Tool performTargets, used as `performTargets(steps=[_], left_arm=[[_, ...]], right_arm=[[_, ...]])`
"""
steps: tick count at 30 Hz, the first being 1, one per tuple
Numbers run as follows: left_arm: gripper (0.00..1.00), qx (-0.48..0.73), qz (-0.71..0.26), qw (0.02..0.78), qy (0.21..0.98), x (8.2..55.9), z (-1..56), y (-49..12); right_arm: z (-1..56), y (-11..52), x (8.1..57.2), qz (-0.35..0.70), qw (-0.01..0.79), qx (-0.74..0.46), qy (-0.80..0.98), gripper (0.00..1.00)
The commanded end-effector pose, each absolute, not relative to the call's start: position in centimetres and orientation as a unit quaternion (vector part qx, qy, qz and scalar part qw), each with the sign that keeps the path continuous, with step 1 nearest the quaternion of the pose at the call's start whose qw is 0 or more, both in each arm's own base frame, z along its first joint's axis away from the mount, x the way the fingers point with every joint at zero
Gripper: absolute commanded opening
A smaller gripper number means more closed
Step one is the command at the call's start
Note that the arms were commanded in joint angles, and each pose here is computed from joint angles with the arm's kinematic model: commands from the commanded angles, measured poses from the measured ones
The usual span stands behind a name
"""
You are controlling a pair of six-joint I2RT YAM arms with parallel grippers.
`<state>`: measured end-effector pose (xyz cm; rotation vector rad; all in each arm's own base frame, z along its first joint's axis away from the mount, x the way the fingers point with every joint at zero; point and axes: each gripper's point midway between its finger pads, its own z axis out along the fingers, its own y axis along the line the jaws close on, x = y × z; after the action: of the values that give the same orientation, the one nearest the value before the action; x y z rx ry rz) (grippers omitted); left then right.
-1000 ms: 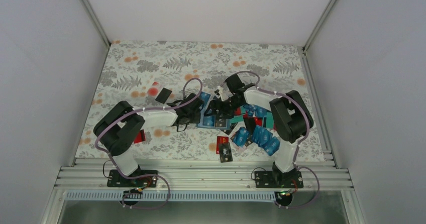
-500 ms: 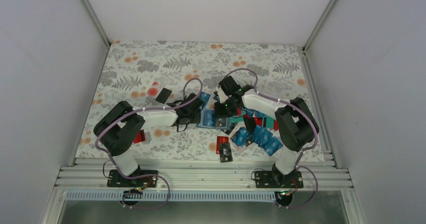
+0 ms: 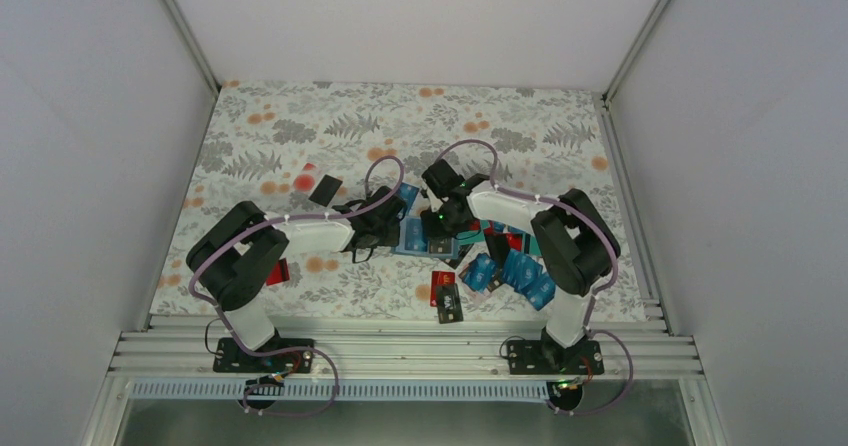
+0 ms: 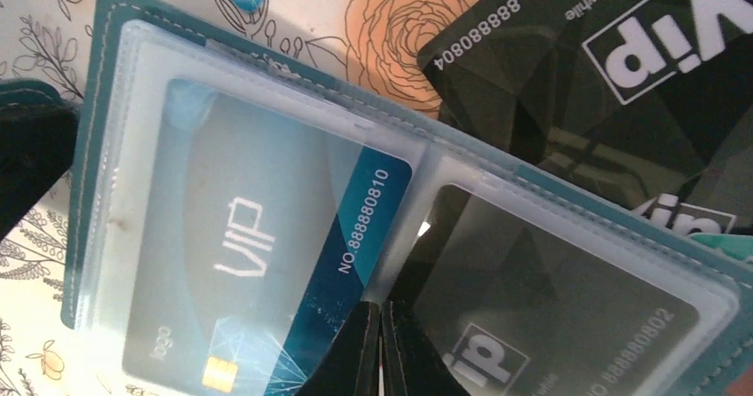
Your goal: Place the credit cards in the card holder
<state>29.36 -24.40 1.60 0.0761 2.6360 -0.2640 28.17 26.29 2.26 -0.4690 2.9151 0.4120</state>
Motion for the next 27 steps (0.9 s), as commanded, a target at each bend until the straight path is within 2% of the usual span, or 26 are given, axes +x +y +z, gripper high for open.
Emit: performTargets(steps=[1, 4, 8, 13, 20, 22, 27], left_arm=[[0.02, 0.029, -0.098, 0.228, 0.968, 28.4, 1.0, -24.2], [0.02, 0.031, -0.098, 0.227, 0.968, 28.3, 0.9, -24.2], [0.03, 0.032, -0.098, 0.225, 0.969, 28.3, 0.7, -24.3], [0.02, 0.033, -0.097, 0.224, 0.969, 28.4, 0.7, -24.3], [0.03, 0.036, -0.083, 0.236, 0.968, 28.6, 2.3, -23.8], [0.07, 0.038, -0.083, 0.240, 0.967, 28.7, 3.1, -23.7], [0.27, 0.051, -0.079, 0.230, 0.969, 28.4, 4.5, -23.8]], right_arm=[[1.3, 26.8, 28.5, 0.121, 0.087, -0.156, 0.976, 0.04], [1.0, 27.2, 28.3, 0.124, 0.083, -0.160, 0.976, 0.04], [1.1, 28.3, 27.9, 0.154, 0.076, -0.168, 0.971, 0.14], [2.0, 28.9, 27.7, 0.174, 0.076, -0.169, 0.967, 0.20], [4.4, 28.6, 28.4, 0.171, 0.099, -0.166, 0.966, 0.23], [5.6, 28.7, 28.6, 0.182, 0.109, -0.167, 0.963, 0.25], [7.5, 29.2, 28.4, 0.214, 0.120, -0.173, 0.954, 0.26]])
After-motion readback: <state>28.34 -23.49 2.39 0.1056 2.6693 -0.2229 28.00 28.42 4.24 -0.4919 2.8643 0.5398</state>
